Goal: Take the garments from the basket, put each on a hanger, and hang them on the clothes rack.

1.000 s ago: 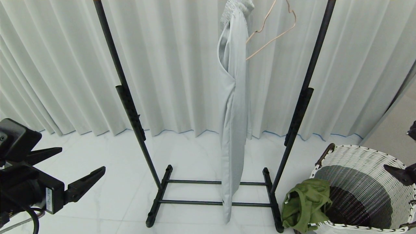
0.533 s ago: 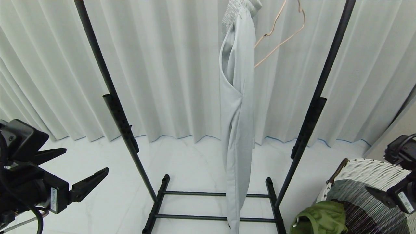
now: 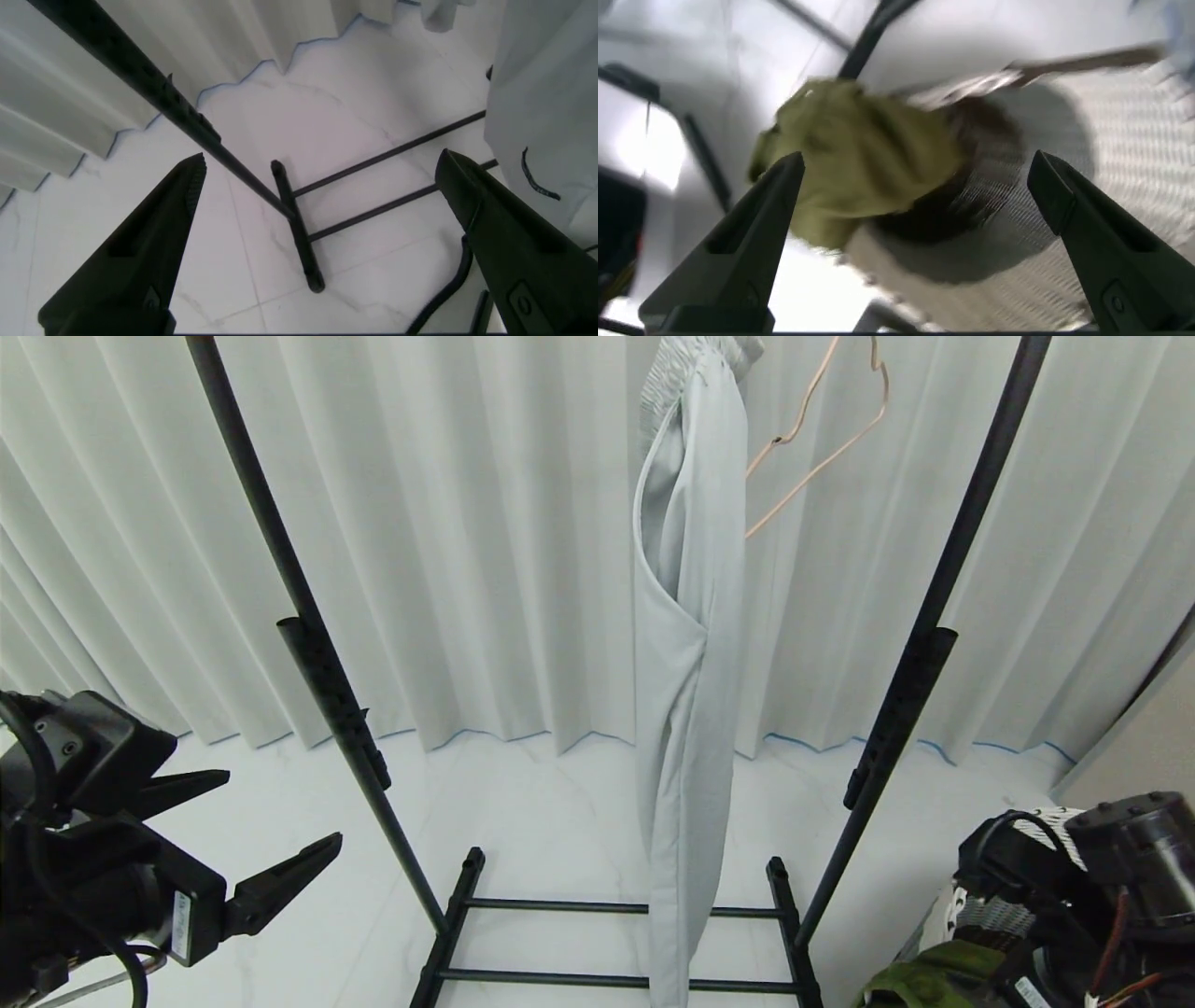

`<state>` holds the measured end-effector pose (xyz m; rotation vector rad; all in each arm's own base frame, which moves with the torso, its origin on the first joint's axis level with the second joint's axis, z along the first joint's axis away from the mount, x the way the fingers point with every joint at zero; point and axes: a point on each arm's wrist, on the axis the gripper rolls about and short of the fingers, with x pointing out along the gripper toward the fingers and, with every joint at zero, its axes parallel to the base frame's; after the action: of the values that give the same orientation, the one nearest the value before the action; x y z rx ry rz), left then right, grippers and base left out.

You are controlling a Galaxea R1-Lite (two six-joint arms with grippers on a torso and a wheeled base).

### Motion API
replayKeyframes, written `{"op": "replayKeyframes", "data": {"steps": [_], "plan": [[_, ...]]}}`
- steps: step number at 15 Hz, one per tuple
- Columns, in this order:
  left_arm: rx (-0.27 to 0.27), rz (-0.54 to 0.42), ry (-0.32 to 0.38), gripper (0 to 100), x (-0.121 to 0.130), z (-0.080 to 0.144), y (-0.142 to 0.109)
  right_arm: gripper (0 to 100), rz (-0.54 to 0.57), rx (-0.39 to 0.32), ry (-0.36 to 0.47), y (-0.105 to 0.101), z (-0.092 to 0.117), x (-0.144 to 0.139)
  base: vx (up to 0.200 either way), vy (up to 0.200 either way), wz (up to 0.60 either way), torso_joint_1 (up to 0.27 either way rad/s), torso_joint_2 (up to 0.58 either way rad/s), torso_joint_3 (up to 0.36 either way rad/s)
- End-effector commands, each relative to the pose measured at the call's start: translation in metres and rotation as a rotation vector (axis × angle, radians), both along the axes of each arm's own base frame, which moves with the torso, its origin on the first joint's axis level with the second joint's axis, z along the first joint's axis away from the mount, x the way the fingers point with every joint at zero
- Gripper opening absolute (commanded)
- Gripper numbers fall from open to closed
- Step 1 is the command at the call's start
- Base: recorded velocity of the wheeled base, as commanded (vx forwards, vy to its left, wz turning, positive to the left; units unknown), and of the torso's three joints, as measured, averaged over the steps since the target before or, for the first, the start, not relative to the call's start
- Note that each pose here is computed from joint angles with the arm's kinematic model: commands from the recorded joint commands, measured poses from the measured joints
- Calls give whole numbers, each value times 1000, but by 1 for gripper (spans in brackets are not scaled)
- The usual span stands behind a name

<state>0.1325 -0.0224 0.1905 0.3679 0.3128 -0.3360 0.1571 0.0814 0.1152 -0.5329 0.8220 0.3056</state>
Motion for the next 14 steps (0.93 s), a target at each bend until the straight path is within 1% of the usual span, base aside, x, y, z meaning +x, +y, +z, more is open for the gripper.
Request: {"op": "replayKeyframes", "data": {"steps": [1, 3, 4, 7, 10, 11, 12, 14], "plan": [[-1, 1, -2, 100, 0, 0, 0, 100, -40, -48, 101, 29, -35, 10, 0, 0, 0, 0, 0, 0], [7, 13, -4, 100, 0, 0, 0, 100, -109, -121, 90, 35, -54, 19, 0, 0, 0, 0, 0, 0], [7, 18, -2, 100, -1, 0, 0, 100, -118, -138, 99, 36, -58, 22, 0, 0, 0, 0, 0, 0], [7, 19, 3, 100, -1, -2, 0, 100, -118, -160, 118, 38, -65, 23, 0, 0, 0, 0, 0, 0], [8, 17, 23, 100, -3, -8, 1, 100, -100, -154, 114, 43, -64, 24, 0, 0, 0, 0, 0, 0], [9, 14, 27, 100, -4, -9, 0, 100, -101, -163, 121, 43, -66, 24, 0, 0, 0, 0, 0, 0], [9, 13, 24, 100, -6, -9, 0, 100, -104, -178, 129, 43, -70, 24, 0, 0, 0, 0, 0, 0], [8, 13, 21, 100, -7, -9, 1, 100, -94, -173, 123, 47, -69, 24, 0, 0, 0, 0, 0, 0]]}}
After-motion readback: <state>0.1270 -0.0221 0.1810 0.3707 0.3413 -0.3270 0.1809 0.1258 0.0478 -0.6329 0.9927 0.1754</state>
